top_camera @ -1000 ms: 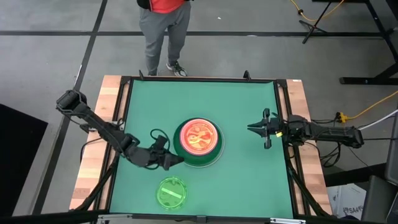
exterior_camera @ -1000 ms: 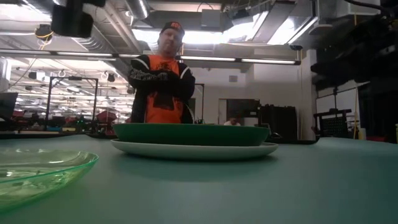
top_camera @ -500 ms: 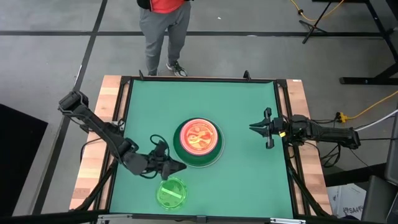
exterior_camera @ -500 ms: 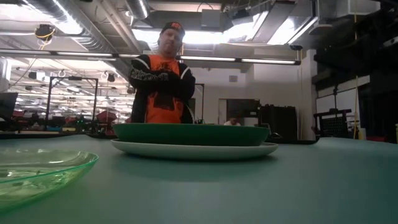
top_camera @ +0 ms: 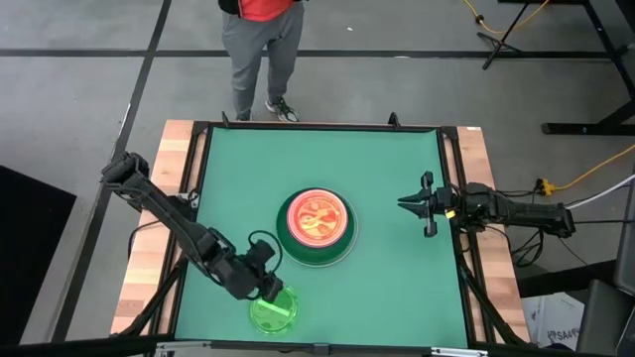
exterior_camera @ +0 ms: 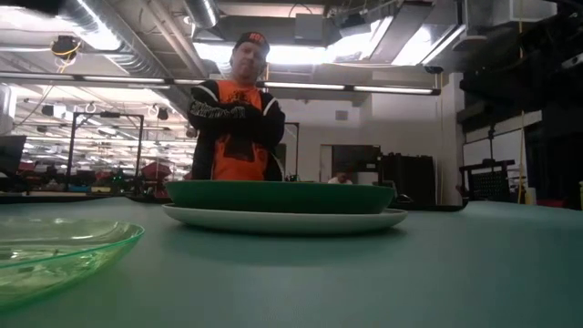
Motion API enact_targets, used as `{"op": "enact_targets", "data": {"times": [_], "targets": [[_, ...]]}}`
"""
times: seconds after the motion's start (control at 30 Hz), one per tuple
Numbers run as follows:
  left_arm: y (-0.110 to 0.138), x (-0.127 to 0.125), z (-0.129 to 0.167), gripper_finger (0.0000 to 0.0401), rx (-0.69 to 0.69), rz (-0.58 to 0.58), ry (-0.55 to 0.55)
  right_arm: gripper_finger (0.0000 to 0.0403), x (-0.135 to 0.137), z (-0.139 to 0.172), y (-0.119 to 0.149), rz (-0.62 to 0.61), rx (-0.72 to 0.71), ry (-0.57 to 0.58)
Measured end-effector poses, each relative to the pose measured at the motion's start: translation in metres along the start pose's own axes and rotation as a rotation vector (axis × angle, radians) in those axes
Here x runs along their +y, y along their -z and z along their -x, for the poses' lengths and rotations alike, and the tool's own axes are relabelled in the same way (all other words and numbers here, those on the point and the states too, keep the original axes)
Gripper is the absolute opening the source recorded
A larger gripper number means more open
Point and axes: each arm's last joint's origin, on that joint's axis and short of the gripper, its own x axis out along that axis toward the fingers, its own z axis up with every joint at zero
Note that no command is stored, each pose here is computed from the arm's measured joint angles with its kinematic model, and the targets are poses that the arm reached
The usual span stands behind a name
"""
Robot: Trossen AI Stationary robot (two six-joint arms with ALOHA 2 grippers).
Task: Stack plastic plates
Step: Stack the transparent green plate on top of the transparent orange plate
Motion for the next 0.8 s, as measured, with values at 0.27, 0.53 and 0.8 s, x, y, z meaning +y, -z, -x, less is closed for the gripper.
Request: {"op": "enact_targets", "data": {"times": [0.27,0.53,0.8], "targets": [[0.019,0.029,-0.032,0.0082,0.208,0.021,-0.293,0.004,0.0,0.0,0.0,0.0,0.0,-0.001],[0.026,0.047,-0.053,0.0082,0.203,0.026,-0.455,0.004,0.0,0.0,0.0,0.0,0.0,-0.001],[0.024,0.058,-0.049,0.0082,0.157,0.011,-0.577,0.004,0.0,0.0,0.0,0.0,0.0,-0.001]]}}
